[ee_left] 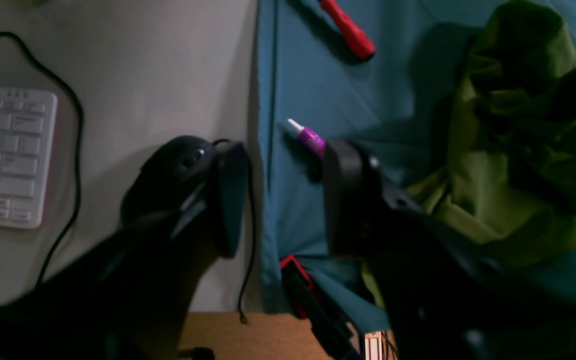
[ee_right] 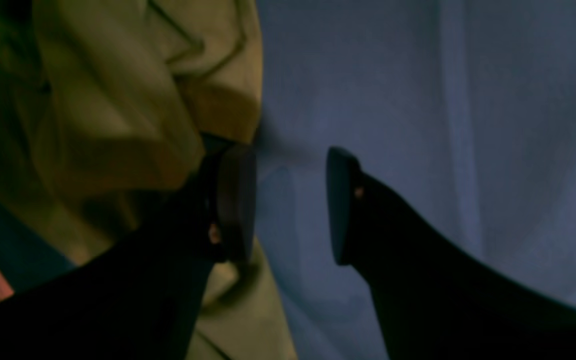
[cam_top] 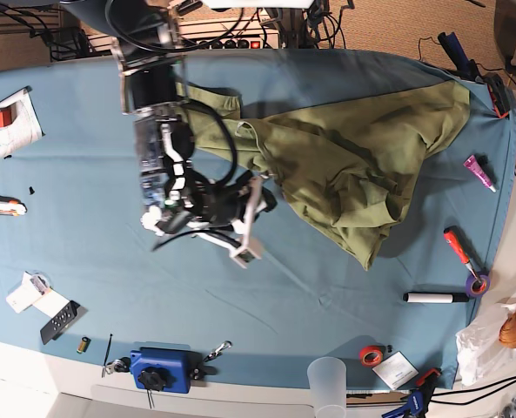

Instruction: Layout the t-shirt on the table in an organized manner, then fold the t-shirt properly

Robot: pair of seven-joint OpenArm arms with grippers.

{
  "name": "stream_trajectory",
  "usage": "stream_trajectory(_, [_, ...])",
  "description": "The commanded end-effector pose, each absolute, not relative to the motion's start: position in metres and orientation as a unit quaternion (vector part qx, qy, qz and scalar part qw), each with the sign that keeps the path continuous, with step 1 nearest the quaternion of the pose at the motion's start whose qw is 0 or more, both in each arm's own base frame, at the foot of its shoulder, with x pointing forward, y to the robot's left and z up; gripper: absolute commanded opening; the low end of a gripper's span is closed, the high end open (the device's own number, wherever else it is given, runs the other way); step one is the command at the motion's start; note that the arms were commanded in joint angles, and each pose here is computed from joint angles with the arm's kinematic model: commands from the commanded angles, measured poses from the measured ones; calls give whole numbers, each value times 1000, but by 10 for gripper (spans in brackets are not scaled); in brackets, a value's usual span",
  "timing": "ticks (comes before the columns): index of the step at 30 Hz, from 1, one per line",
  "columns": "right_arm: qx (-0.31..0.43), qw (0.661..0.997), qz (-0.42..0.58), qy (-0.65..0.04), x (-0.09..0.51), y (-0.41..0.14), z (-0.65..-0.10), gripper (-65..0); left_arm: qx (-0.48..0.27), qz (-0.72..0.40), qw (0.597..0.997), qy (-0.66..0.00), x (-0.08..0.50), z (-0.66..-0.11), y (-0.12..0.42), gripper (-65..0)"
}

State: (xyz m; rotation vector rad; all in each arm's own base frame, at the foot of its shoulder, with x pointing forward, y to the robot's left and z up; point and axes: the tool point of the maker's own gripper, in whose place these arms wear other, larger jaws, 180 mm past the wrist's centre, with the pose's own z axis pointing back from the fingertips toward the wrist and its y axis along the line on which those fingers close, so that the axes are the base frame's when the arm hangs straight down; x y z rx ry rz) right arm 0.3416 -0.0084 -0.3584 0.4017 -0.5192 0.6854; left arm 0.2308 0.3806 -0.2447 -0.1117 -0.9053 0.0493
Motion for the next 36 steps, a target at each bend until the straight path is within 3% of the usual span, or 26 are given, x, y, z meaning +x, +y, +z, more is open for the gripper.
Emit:
stream_trajectory(1, [208, 878, 328, -280, 354, -8, -340, -415, -46, 10, 887, -458, 237, -228, 383, -388])
stream_trajectory(17, [265, 871, 327, -254, 323, -10, -356, -416, -46, 10, 887, -458, 237, -228, 383, -388])
stream_trajectory(19, [265, 870, 327, -255, 323, -10, -356, -469, -46, 10, 887, -458, 237, -228, 383, -388])
stream_trajectory(22, [265, 871, 327, -255, 323, -10, -356, -649, -46, 10, 887, -458, 237, -228, 383, -388])
stream_trajectory(30, [273, 854, 324, -301, 339, -4, -339, -650, -46, 10, 886, -462, 238, -226, 383, -388])
stream_trajectory(36, [235, 837, 342, -356, 373, -8, -305, -650, -46, 10, 886, -461, 238, -227, 383, -388])
